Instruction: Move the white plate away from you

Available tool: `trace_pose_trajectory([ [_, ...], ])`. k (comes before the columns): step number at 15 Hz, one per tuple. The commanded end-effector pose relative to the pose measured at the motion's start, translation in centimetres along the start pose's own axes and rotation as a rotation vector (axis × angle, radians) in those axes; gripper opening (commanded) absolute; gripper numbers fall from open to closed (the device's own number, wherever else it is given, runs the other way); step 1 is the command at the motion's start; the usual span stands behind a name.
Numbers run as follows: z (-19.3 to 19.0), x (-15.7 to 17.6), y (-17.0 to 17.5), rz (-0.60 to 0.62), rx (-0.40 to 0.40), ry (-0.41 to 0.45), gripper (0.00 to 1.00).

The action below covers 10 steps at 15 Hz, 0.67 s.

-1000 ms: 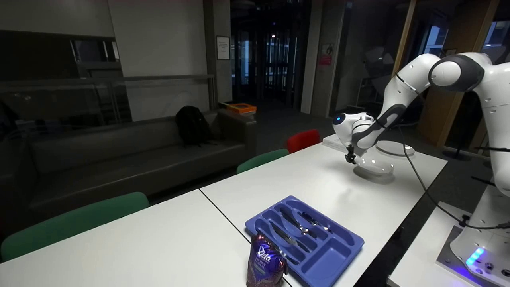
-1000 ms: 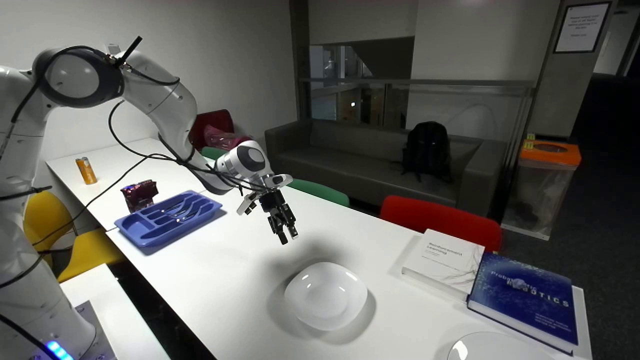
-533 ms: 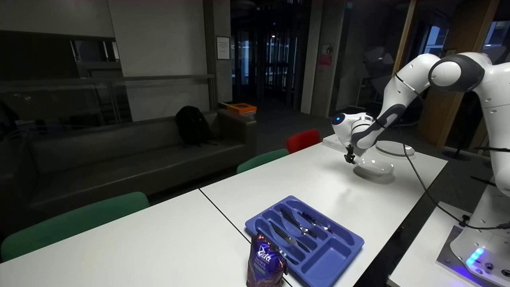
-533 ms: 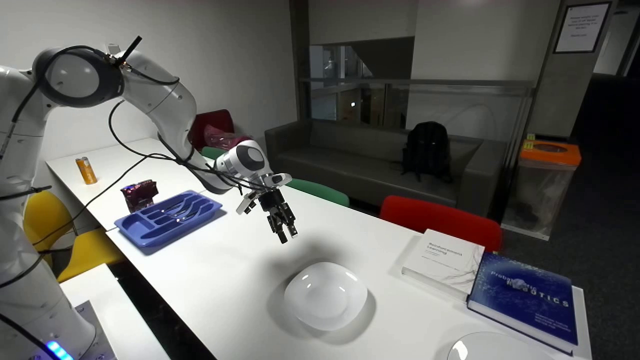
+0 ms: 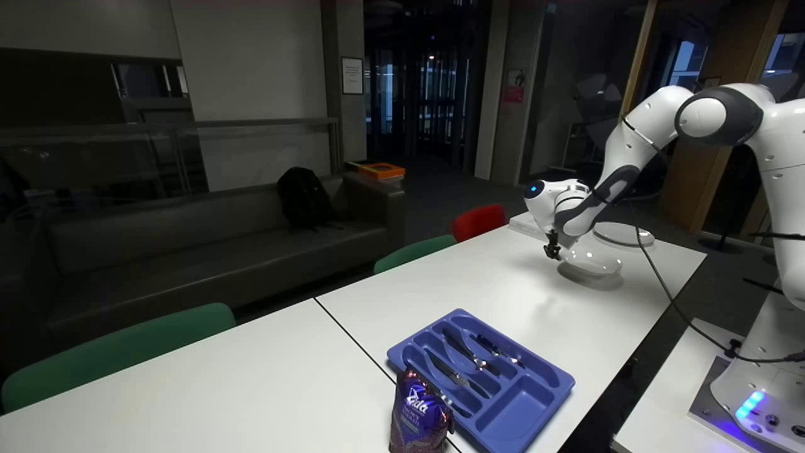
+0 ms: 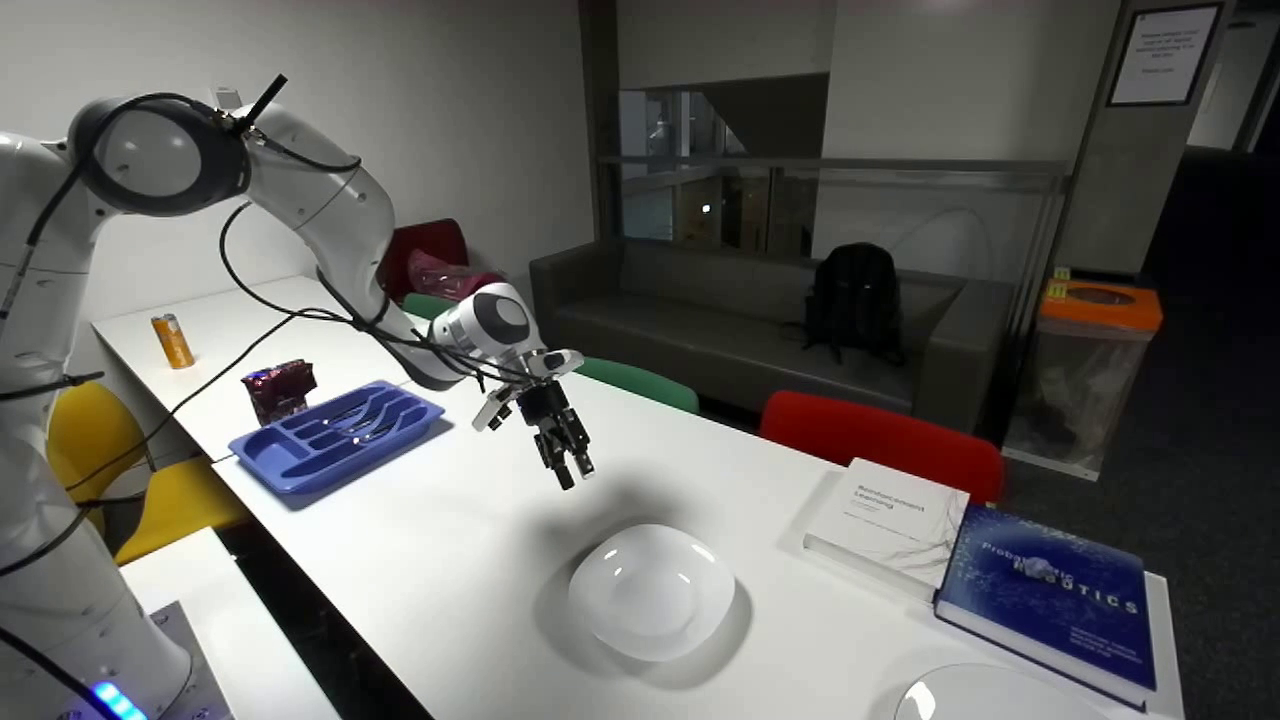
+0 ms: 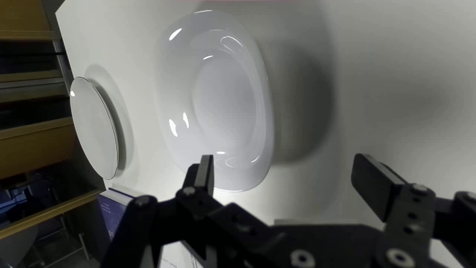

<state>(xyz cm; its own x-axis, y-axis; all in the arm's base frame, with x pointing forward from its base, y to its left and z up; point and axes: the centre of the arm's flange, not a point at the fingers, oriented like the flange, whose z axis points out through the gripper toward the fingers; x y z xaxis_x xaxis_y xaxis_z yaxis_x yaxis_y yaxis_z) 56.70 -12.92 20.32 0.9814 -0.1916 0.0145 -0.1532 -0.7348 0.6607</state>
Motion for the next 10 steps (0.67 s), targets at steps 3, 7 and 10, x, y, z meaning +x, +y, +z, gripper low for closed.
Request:
trace_pose_trajectory([
  [3,1.9,-0.1,-0.2,0.004,-0.036,-0.019,1.00],
  [7,4.0,-0.1,0.2,-0.008,-0.064,-0.051,1.00],
  [10,4.9,0.2,0.0,-0.018,-0.069,-0.056,1.00],
])
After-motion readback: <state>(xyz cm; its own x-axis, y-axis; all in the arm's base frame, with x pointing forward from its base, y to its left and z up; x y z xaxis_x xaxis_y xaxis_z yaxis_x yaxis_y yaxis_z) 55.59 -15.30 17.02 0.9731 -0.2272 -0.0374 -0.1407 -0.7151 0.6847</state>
